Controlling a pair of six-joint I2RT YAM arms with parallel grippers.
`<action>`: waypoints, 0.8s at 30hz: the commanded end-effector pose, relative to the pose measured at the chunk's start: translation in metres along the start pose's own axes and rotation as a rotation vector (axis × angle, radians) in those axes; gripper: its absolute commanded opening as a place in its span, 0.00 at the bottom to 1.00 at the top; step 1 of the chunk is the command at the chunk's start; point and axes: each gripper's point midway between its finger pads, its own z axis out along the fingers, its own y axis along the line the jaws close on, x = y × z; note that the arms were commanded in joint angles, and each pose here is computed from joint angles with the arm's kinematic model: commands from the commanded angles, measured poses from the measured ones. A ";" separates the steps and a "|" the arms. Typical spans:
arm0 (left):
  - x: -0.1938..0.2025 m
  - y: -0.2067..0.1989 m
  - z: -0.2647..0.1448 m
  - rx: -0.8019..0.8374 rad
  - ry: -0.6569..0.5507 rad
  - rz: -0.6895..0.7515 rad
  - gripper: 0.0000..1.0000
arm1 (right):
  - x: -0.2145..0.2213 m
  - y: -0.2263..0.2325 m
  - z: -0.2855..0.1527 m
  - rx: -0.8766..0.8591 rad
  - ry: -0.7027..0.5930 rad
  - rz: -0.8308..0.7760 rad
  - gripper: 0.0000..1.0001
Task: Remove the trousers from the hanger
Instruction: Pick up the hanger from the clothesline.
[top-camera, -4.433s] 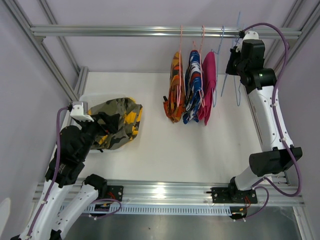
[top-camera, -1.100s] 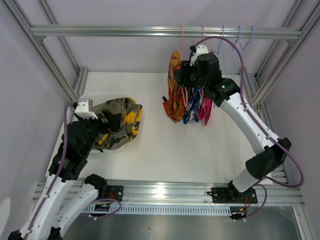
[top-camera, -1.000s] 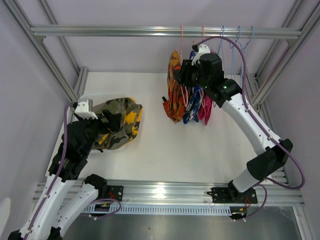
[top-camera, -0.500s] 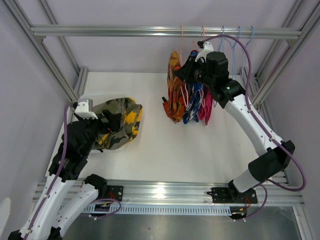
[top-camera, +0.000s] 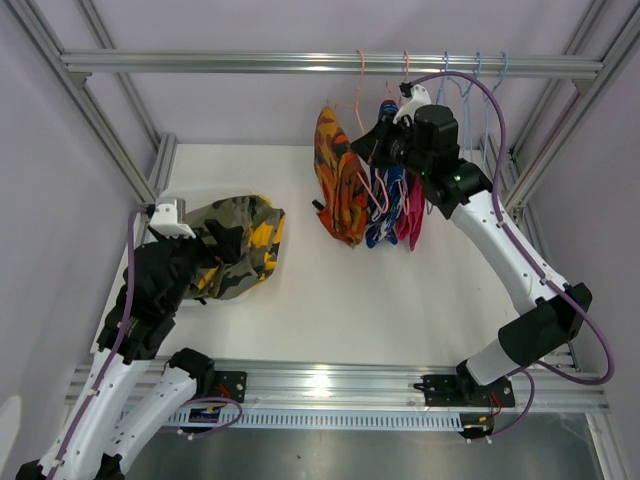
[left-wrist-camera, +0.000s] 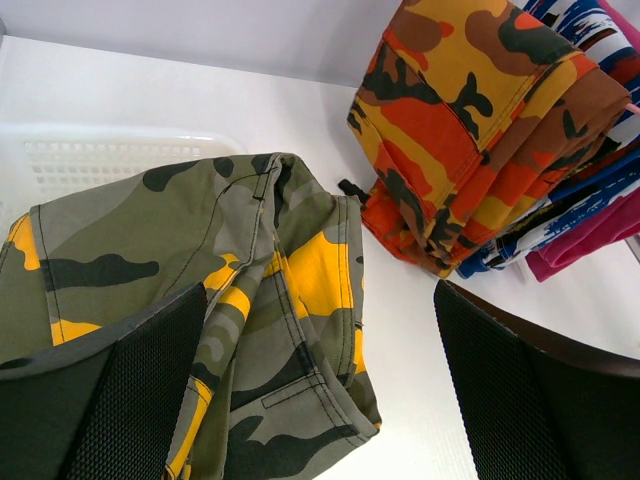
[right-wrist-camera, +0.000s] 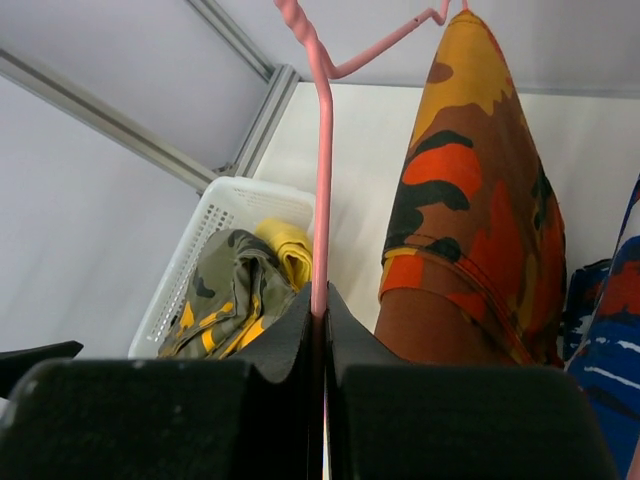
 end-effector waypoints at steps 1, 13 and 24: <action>0.001 -0.001 0.003 0.001 0.000 0.016 0.99 | -0.051 0.053 -0.032 -0.100 -0.141 -0.042 0.00; -0.001 0.001 0.003 -0.008 -0.008 0.024 0.99 | -0.110 0.106 -0.058 -0.117 -0.262 -0.101 0.00; 0.000 0.000 0.003 -0.004 -0.004 0.029 0.99 | -0.126 0.129 -0.066 -0.019 -0.348 -0.178 0.00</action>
